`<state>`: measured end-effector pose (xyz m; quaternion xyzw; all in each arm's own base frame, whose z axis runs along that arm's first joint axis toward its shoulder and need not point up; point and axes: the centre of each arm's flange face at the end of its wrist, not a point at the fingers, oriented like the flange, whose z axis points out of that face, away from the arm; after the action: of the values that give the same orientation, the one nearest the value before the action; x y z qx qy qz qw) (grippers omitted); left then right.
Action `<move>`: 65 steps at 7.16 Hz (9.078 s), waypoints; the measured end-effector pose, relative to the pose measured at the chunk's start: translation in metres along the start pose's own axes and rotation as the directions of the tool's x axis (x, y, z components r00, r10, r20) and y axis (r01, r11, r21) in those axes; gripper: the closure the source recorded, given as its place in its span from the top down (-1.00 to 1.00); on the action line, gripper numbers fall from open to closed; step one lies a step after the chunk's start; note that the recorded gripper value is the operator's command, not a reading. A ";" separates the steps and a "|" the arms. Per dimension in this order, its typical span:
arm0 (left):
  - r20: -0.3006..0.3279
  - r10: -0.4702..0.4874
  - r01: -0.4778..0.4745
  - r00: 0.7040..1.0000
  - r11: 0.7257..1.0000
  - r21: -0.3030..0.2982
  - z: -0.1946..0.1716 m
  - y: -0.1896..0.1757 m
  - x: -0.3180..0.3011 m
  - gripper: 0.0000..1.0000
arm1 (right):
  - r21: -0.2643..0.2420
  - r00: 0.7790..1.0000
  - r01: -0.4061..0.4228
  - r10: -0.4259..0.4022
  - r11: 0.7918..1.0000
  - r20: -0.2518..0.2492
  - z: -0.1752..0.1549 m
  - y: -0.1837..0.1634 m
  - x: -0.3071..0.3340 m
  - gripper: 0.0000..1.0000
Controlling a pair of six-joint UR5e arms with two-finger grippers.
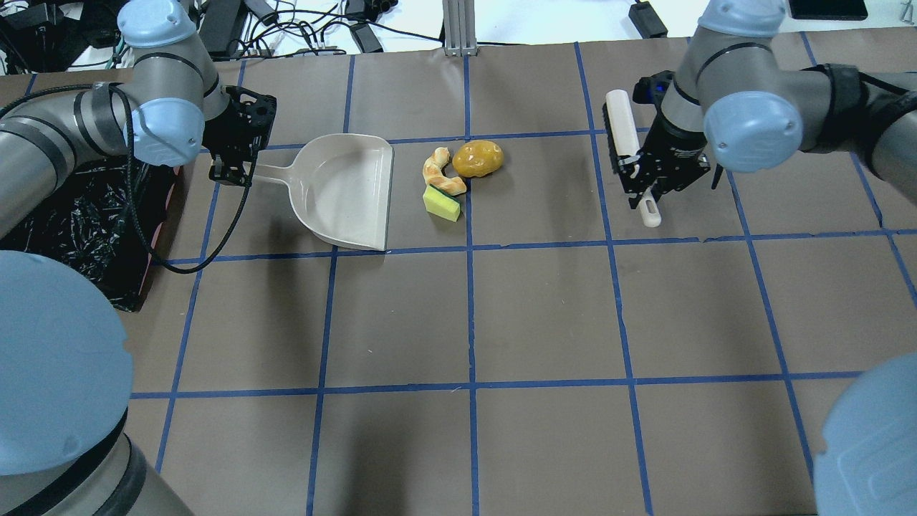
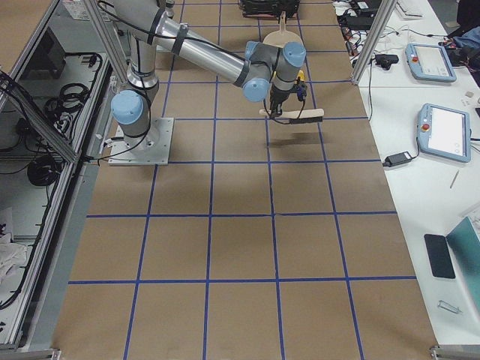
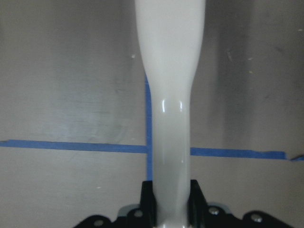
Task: Sweep and dump trash into bin
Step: 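Lift the brush with the right gripper and carry it toward the trash, then sweep the sponge and bread into the dustpan with the right gripper's brush, then carry the loaded dustpan over the bin with the left gripper while the right withdraws, then tilt the dustpan over the bin with the left gripper while the right lowers the brush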
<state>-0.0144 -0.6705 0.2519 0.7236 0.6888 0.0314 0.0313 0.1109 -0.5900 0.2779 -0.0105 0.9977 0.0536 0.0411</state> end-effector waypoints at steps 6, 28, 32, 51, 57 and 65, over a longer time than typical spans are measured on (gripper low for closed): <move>-0.001 -0.008 0.008 1.000 1.000 -0.006 0.005 -0.023 -0.008 -1.00 | -0.080 0.999 -0.012 0.016 0.997 0.049 0.033 0.001 -0.117 -1.00; 0.007 0.000 0.000 1.000 1.000 0.006 0.002 -0.023 -0.010 -1.00 | -0.143 0.909 -0.308 0.335 0.941 0.249 -0.017 0.048 -0.359 -1.00; 0.031 -0.016 0.014 0.999 0.999 0.038 -0.018 0.001 -0.005 -1.00 | -0.091 0.955 -0.277 0.285 0.957 0.088 -0.078 0.032 -0.242 -1.00; -0.025 -0.052 0.050 0.998 0.995 -0.088 -0.133 0.442 0.118 -1.00 | -0.085 0.999 -0.037 0.034 0.996 -0.028 0.005 0.003 0.211 -1.00; -0.113 0.070 -0.097 0.991 0.965 -0.245 -0.135 0.458 0.113 -1.00 | -0.104 0.999 -0.034 0.032 0.994 -0.020 0.016 0.000 0.213 -0.23; -0.211 0.174 -0.249 0.962 0.876 -0.413 -0.158 0.425 0.080 -1.00 | -0.069 0.996 -0.035 0.029 0.997 -0.084 0.003 -0.003 0.219 1.00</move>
<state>0.3981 -0.6114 0.4471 0.7641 0.5809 0.2482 0.1308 -0.1067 -0.5960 0.2566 0.0019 0.9960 0.0891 -0.0016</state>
